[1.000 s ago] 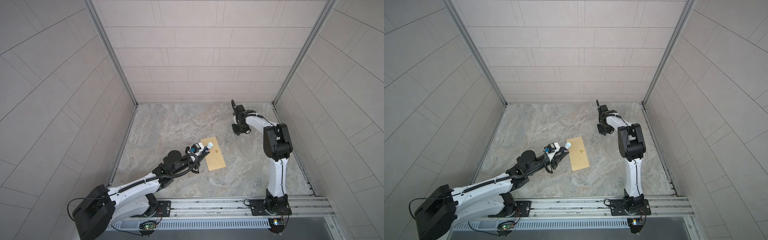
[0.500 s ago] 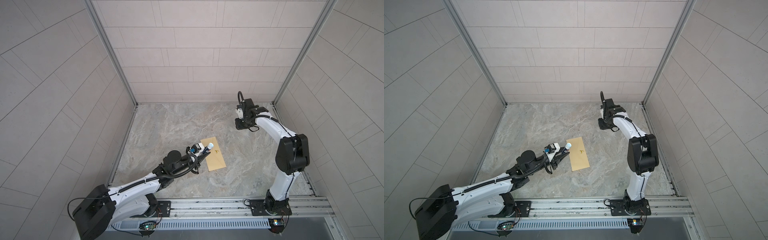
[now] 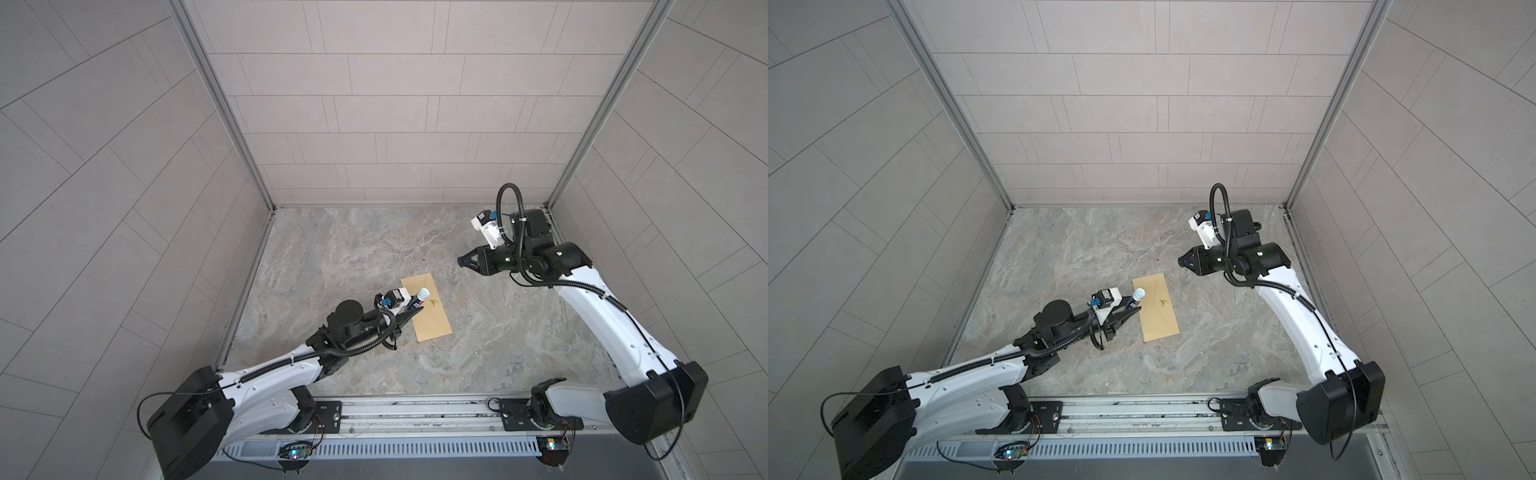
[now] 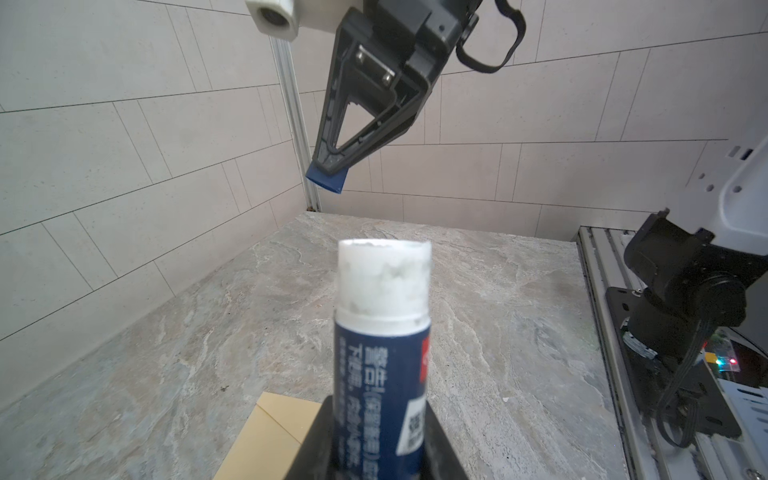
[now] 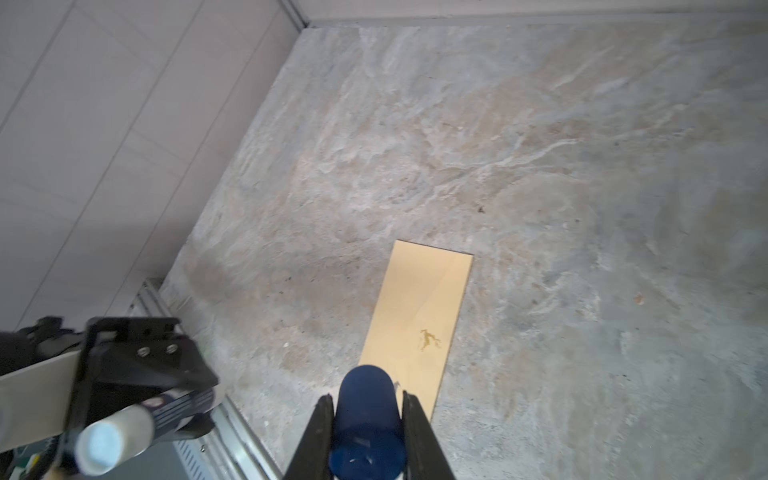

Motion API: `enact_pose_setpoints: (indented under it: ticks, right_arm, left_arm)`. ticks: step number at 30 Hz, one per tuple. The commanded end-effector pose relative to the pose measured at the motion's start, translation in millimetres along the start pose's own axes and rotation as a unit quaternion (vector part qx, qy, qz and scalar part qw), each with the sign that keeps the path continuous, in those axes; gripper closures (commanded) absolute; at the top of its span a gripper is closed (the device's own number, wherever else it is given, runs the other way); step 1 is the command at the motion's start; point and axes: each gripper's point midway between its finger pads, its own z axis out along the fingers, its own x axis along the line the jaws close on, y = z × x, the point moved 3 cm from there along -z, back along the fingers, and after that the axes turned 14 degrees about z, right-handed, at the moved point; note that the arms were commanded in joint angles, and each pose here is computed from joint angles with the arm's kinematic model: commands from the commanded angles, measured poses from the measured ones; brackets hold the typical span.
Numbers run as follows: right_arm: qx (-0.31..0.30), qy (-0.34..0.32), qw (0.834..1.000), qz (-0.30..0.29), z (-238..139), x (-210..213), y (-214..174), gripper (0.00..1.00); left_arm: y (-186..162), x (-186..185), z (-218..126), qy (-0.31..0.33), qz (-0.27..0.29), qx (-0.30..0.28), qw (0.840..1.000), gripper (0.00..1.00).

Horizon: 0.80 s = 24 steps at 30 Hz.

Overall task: Place the letter into the envelope and seal it
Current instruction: 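Lift the blue cap with the right gripper and carry it over the glue stick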

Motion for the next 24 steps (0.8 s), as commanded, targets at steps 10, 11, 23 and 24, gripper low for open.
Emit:
enact_pose_setpoints:
  ticks: [10, 11, 23, 24]
  right_arm:
    - [0.074, 0.096, 0.991, -0.047, -9.0, 55.5, -48.2, 0.85]
    - [0.08, 0.099, 0.991, -0.051, -8.3, 57.9, -50.8, 0.85]
    - [0.117, 0.121, 0.983, -0.079, -0.9, 75.5, -67.8, 0.85]
    - [0.117, 0.122, 0.982, -0.08, -0.1, 76.4, -68.2, 0.85]
  left_arm:
    - [12.5, -7.3, 3.2, -0.035, 0.022, -0.03, 0.999, 1.0]
    - [12.4, -7.3, 3.3, -0.035, 0.022, -0.03, 0.999, 1.0]
    - [13.4, -8.4, 4.7, -0.041, 0.021, -0.032, 0.998, 1.0]
    - [13.1, -8.4, 4.7, -0.041, 0.02, -0.031, 0.998, 1.0]
